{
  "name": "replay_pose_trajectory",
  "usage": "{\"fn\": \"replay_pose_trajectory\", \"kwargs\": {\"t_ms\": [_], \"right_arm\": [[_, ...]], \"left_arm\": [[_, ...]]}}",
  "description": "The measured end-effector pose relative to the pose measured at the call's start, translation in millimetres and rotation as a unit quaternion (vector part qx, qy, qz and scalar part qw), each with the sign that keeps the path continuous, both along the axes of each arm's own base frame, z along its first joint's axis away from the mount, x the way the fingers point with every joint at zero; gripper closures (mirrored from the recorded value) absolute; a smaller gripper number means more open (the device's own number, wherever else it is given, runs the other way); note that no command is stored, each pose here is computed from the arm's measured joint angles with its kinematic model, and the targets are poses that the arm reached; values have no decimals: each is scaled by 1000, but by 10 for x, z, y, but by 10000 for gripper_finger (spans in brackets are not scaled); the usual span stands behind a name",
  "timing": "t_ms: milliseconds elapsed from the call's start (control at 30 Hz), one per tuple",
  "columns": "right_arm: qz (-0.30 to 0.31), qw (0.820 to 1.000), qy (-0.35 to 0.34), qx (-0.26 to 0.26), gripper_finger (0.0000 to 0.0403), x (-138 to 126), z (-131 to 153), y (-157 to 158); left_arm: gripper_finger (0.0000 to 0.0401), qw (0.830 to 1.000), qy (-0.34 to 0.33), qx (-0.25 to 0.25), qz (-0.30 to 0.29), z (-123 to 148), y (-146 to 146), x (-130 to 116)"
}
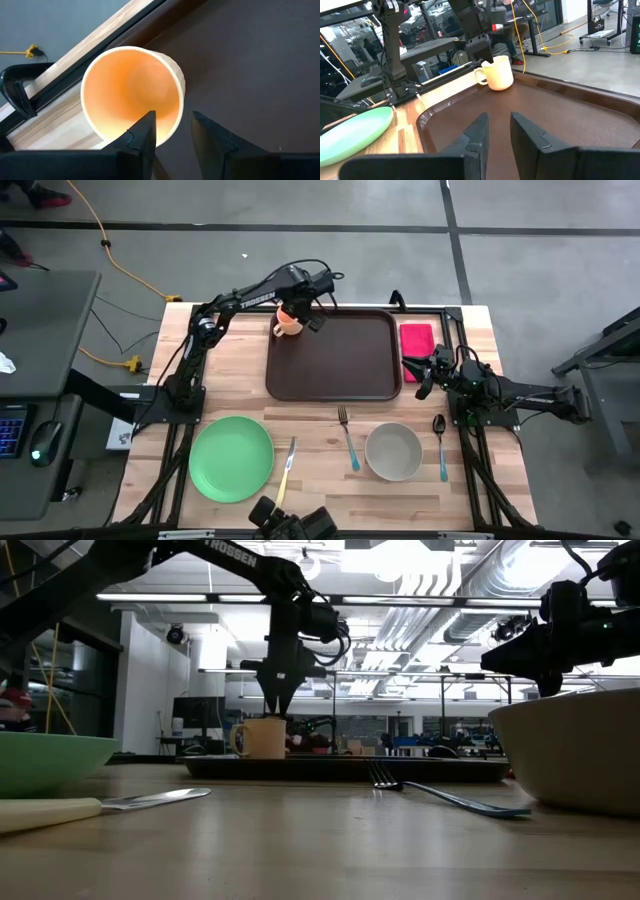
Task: Set up tray
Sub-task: Put the green plate on the brown serving tray to the bottom right of the yellow mug
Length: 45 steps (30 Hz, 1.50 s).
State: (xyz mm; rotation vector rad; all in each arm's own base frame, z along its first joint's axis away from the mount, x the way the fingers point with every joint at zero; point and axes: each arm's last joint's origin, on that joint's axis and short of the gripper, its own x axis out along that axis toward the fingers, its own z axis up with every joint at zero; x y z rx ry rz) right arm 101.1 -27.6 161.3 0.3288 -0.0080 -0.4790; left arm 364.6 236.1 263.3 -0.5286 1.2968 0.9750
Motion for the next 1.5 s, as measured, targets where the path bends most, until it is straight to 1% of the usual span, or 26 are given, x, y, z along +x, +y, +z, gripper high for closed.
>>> {"fn": "replay_pose_trajectory", "kwargs": {"t_ms": [233, 500, 667, 900, 1000, 1200, 1400, 1500], "right_arm": [[0, 1000, 0, 0, 346, 0, 0, 0], [0, 1000, 0, 0, 346, 0, 0, 0], [0, 1000, 0, 0, 346, 0, 0, 0], [0, 1000, 1, -1, 346, 0, 0, 0], [0, 1000, 1, -2, 346, 0, -1, 0], [0, 1000, 1, -2, 346, 0, 0, 0], [0, 1000, 1, -1, 346, 0, 0, 0], [0, 1000, 0, 0, 346, 0, 0, 0]], "left_arm": [[249, 1000, -20, -6, -10, 144, -43, -49], [249, 999, -38, 1, -12, 372, -112, -152], [249, 998, -55, 10, -13, 536, -165, -226], [249, 997, -67, 21, -33, 757, -292, -327], [249, 996, -75, 26, -33, 845, -326, -379], [249, 995, -84, 33, -37, 1037, -440, -514], [249, 994, -83, 39, -53, 1205, -641, -617], [249, 993, -95, 49, -58, 1296, -751, -649]]}}
